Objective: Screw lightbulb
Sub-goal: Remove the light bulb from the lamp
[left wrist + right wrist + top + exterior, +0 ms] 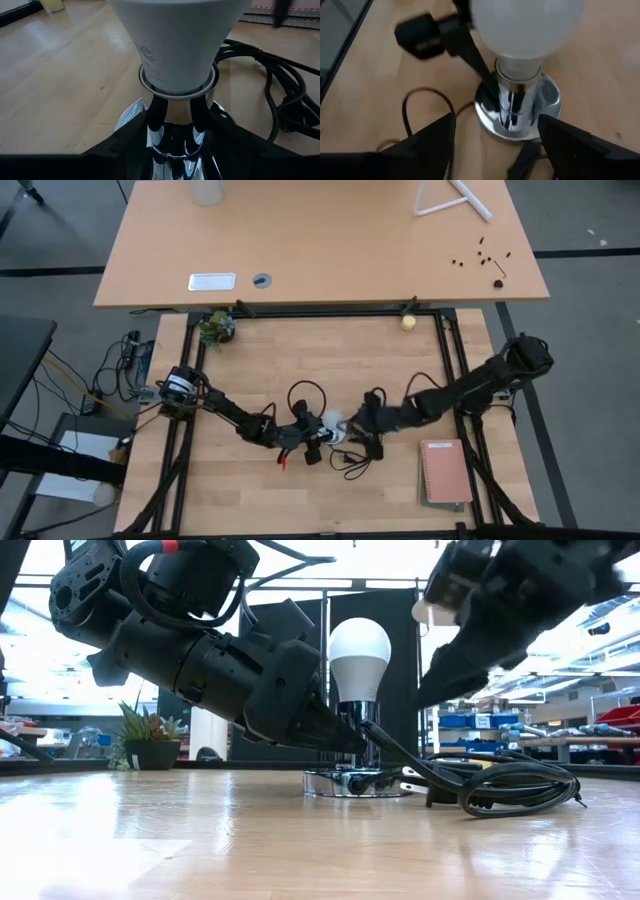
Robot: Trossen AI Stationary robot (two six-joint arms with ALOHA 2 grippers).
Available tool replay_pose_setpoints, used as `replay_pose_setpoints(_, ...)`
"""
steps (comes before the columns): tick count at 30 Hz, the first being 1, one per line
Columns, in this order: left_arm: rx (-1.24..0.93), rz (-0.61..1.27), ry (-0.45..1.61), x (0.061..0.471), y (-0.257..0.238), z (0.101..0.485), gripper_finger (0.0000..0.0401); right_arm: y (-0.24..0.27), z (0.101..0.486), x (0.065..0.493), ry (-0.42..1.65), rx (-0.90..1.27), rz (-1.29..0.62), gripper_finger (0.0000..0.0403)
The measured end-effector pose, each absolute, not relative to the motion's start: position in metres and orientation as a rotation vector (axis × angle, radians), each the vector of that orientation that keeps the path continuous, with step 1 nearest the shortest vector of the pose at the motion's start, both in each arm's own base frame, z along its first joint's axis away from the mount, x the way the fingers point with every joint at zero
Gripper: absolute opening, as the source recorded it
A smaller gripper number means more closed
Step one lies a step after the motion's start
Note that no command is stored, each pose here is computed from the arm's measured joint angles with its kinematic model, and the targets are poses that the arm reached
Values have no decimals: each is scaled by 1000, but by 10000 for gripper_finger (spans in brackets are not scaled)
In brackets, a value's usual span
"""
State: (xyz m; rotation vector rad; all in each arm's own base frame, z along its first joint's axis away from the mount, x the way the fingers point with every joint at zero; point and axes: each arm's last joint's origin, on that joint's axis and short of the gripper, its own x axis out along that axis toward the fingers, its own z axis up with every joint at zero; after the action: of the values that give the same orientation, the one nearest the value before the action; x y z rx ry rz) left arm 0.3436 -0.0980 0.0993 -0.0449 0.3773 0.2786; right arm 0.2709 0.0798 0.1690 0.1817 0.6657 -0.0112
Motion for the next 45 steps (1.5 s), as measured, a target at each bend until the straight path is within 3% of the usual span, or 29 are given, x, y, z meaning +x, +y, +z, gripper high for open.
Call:
replay_pose_setpoints(5, -41, 289, 379, 343, -98, 99, 202, 105, 173, 265, 537, 185, -173, 291)
replay_pose_setpoints(10, -38, 290, 382, 343, -98, 99, 202, 117, 187, 262, 531, 187, -186, 291)
replay_pose_setpoints(18, -31, 308, 384, 343, -97, 98, 202, 107, 232, 283, 799, 165, -207, 291)
replay_pose_setpoints(25, -29, 328, 375, 343, -96, 99, 202, 85, 260, 296, 849, 166, -136, 291)
replay_pose_setpoints(33, -33, 329, 367, 343, -97, 99, 202, 65, 269, 308, 917, 200, -141, 291)
replay_pose_setpoints(45, -53, 341, 368, 343, -96, 99, 202, 78, 277, 368, 1161, 2, -70, 291)
